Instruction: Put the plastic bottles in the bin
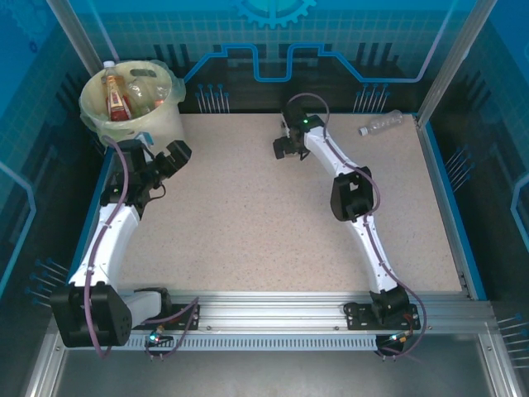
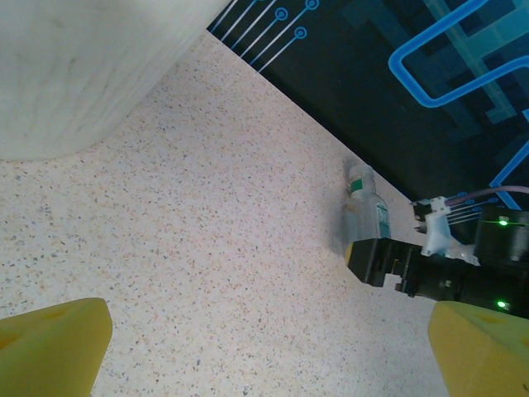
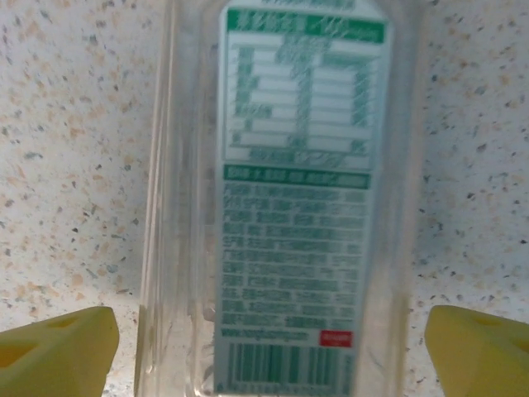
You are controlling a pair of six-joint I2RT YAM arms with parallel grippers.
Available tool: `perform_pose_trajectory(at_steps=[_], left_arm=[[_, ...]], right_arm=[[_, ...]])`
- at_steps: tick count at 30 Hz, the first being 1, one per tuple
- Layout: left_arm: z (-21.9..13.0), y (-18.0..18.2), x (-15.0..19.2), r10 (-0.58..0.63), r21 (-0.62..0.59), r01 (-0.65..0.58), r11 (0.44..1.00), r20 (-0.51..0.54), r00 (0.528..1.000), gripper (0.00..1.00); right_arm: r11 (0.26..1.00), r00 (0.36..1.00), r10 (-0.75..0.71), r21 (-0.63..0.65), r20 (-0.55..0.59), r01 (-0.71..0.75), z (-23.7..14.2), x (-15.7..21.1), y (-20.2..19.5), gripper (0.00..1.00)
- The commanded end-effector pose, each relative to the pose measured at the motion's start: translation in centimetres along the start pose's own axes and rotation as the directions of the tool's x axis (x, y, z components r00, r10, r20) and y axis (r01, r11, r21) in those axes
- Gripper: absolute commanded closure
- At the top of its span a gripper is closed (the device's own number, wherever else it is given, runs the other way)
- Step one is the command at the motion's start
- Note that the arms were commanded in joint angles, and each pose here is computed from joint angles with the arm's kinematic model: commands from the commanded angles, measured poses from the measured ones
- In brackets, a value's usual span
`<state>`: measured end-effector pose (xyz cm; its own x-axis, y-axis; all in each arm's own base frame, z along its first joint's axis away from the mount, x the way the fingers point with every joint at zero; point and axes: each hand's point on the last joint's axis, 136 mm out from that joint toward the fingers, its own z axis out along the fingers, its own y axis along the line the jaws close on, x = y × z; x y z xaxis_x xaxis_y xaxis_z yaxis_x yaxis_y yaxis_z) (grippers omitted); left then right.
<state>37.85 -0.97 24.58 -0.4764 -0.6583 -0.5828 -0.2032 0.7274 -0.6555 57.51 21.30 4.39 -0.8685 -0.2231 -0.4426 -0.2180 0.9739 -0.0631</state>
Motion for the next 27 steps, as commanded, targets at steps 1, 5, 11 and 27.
perform_pose_trajectory(at_steps=[1, 5, 11, 27], left_arm=[[-0.1, -0.8, 0.7, 0.022, 0.048, -0.021, 0.999, -0.026, 0.999, 0.01], [0.1, -0.7, 0.9, 0.035, 0.06, -0.034, 0.998, -0.029, 0.999, 0.01], [0.7, -1.1, 1.7, 0.02, 0.095, -0.013, 0.995, -0.076, 0.997, 0.01], [2.8, -8.8, 7.6, 0.08, 0.345, 0.014, 0.939, -0.257, 0.963, 0.01]], right_arm=[[0.999, 0.999, -0.004, 0.039, -0.042, 0.006, 0.9, 1.1, -0.2, 0.12], [1.0, 0.999, -0.016, 0.009, -0.028, 0.016, 0.3, 0.7, 0.2, 0.28], [0.999, 1.0, -0.024, -0.031, 0.019, 0.024, -2.2, -0.1, 1.0, 0.45], [0.977, 0.974, -0.061, -0.186, 0.22, 0.103, -15.2, 5.5, 5.0, 0.6]])
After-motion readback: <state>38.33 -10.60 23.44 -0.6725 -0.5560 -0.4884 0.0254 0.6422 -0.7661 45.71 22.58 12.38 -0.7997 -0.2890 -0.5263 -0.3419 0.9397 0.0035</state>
